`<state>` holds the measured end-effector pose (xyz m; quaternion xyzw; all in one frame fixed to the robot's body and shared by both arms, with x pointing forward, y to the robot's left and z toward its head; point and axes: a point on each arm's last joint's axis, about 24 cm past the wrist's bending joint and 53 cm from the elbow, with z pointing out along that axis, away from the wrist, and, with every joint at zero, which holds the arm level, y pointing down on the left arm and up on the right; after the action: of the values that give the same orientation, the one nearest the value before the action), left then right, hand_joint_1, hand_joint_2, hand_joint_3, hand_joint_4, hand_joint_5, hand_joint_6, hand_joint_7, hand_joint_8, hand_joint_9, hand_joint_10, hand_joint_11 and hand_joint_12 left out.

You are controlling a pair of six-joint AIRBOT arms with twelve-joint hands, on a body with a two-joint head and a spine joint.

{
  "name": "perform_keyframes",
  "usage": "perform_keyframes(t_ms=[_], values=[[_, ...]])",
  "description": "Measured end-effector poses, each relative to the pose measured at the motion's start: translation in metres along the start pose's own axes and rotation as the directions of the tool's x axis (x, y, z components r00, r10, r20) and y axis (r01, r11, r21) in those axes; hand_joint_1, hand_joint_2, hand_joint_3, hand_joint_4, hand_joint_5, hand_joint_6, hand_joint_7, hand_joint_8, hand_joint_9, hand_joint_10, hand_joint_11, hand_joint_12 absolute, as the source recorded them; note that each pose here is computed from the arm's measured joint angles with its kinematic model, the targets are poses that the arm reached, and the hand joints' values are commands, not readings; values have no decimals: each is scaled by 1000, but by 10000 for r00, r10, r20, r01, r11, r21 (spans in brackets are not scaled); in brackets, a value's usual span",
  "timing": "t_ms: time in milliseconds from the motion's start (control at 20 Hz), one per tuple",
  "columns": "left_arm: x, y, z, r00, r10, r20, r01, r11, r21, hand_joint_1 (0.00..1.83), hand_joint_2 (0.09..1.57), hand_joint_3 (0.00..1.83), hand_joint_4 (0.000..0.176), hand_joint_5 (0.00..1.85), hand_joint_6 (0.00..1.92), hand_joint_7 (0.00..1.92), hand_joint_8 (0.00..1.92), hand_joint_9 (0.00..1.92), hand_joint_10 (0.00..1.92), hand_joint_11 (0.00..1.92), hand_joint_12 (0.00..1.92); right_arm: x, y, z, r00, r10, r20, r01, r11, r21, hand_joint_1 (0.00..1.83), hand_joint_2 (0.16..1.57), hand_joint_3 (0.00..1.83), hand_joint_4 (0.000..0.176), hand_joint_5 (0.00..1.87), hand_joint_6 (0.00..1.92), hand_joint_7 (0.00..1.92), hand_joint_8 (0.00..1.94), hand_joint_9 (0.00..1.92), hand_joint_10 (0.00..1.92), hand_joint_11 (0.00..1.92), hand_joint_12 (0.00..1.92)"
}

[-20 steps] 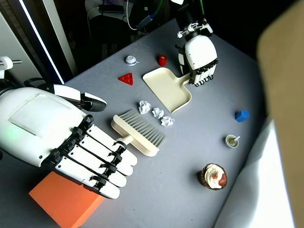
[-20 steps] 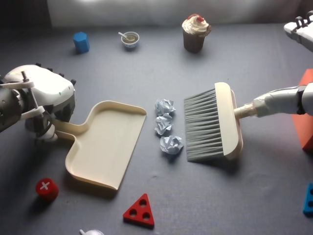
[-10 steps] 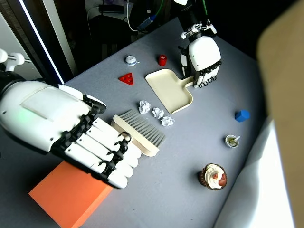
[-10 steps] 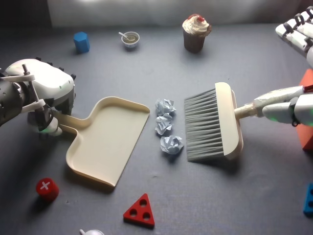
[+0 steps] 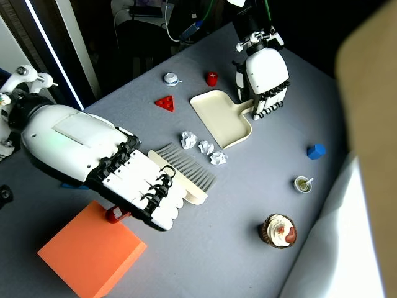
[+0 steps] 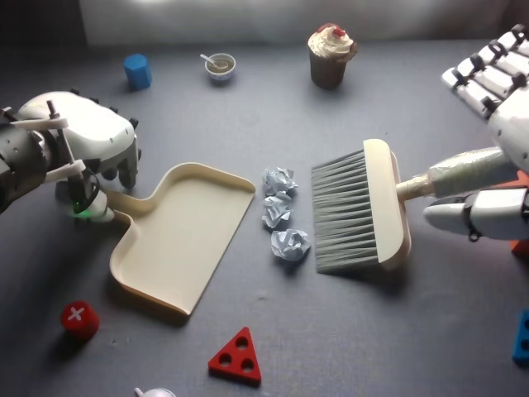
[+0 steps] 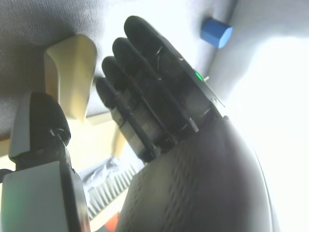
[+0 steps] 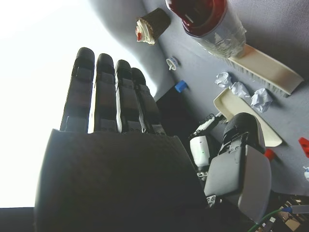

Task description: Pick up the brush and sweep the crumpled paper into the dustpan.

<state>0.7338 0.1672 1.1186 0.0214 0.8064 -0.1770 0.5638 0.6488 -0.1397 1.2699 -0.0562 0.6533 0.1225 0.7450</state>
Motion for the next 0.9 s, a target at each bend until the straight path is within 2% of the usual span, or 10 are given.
perform_keyframes(t_ms=[250,500,900], values=[[1,-1,0,10000,26,-9,-26,10000,14,1113,1006,1,0,965,0,985,0,957,2,875,194,7,9,7,9993,-361,93,361,9993,3,0,927,2,0,98,1,119,0,138,0,166,0],[9,-5,2,9999,85,-143,-84,9999,87,1135,994,0,0,978,8,1002,7,975,9,890,200,11,-3,12,9995,-318,30,317,9987,408,0,939,6,0,104,6,129,6,142,5,151,2],[13,-1,1,9998,163,-142,-163,9999,5,1134,987,0,0,977,5,1001,6,956,1,857,184,10,0,11,9995,-318,57,316,9988,365,0,953,6,0,43,3,70,0,95,0,115,0]])
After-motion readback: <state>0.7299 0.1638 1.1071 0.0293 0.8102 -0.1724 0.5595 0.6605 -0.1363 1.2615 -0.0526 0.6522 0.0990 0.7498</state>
